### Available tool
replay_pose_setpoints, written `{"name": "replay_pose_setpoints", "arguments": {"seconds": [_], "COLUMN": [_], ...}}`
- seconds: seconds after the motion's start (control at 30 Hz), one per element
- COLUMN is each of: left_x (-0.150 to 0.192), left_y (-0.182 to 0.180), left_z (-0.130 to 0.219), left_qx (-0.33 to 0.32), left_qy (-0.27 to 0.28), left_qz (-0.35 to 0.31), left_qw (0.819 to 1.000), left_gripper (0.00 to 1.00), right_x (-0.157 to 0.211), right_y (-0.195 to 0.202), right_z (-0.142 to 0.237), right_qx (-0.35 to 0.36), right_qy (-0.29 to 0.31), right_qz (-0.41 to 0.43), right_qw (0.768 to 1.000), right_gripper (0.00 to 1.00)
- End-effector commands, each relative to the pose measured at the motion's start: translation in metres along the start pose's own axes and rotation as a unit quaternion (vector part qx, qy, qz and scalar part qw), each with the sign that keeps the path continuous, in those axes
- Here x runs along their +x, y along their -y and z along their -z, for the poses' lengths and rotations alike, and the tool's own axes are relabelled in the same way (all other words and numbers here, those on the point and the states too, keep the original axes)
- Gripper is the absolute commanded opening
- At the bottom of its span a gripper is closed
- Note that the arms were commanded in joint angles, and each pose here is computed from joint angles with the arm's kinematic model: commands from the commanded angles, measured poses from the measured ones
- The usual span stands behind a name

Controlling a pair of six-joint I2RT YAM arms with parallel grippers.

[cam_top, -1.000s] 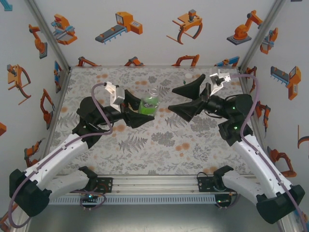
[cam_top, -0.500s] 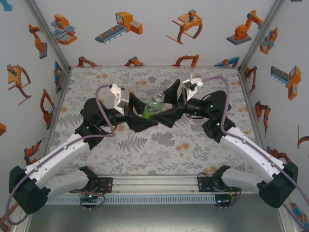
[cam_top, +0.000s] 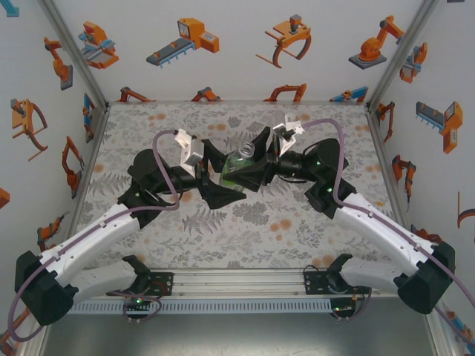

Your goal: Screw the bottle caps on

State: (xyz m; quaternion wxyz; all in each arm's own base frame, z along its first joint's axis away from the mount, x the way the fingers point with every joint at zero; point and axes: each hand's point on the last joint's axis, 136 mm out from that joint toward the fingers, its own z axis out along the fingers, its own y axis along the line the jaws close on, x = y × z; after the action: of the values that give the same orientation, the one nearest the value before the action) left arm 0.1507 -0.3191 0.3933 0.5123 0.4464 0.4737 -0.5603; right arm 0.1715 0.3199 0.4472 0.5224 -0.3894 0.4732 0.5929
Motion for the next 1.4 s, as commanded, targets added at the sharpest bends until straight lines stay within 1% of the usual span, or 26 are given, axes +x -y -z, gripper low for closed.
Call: {"name": "replay_pose_setpoints", "arguments": {"seconds": [0.0, 0.27, 0.5, 0.67, 0.73, 0.77, 0.8, 0.97, 1.1, 1.2, 1.27, 1.37], "left_x": [-0.015, -0.014, -0.012, -0.009, -0.008, -0.007, -0.007, -0.004, 0.001, 0.006, 0.011, 0.019], "left_y": [0.005, 0.005, 0.007, 0.008, 0.008, 0.008, 0.008, 0.007, 0.003, 0.0, -0.005, -0.012], "left_z": [-0.004, -0.01, -0.011, -0.008, -0.007, -0.007, -0.007, -0.004, 0.001, 0.005, 0.009, 0.016], "left_qx": [0.01, 0.019, 0.02, 0.017, 0.014, 0.014, 0.012, 0.0, -0.021, -0.04, -0.059, -0.089], "left_qy": [0.015, 0.015, 0.009, 0.003, 0.001, -0.001, -0.003, -0.011, -0.022, -0.03, -0.039, -0.061], "left_qz": [-0.02, -0.019, -0.022, -0.025, -0.028, -0.028, -0.029, -0.033, -0.038, -0.041, -0.039, -0.03], "left_qw": [1.0, 1.0, 1.0, 1.0, 1.0, 1.0, 1.0, 0.999, 0.999, 0.998, 0.997, 0.994], "left_gripper": [0.77, 0.75, 0.62, 0.57, 0.54, 0.54, 0.54, 0.51, 0.49, 0.45, 0.41, 0.31], "right_x": [-0.018, -0.017, -0.016, -0.017, -0.02, -0.021, -0.023, -0.024, -0.029, -0.032, -0.034, -0.034], "right_y": [-0.008, -0.014, -0.014, -0.012, -0.012, -0.012, -0.013, -0.015, -0.008, -0.001, 0.004, 0.015], "right_z": [-0.002, -0.009, -0.01, -0.009, -0.008, -0.008, -0.007, -0.003, 0.005, 0.013, 0.018, 0.027], "right_qx": [-0.005, -0.017, -0.013, -0.007, -0.002, -0.001, 0.0, 0.019, 0.063, 0.104, 0.129, 0.177], "right_qy": [0.027, 0.028, 0.028, 0.029, 0.032, 0.033, 0.033, 0.012, 0.002, -0.005, -0.01, -0.021], "right_qz": [0.029, 0.025, 0.024, 0.023, 0.025, 0.027, 0.032, 0.055, 0.076, 0.083, 0.088, 0.09], "right_qw": [0.999, 0.999, 0.999, 0.999, 0.999, 0.999, 0.999, 0.998, 0.995, 0.991, 0.988, 0.98], "right_gripper": [0.39, 0.39, 0.39, 0.4, 0.46, 0.49, 0.55, 0.72, 0.75, 0.75, 0.75, 0.75]}}
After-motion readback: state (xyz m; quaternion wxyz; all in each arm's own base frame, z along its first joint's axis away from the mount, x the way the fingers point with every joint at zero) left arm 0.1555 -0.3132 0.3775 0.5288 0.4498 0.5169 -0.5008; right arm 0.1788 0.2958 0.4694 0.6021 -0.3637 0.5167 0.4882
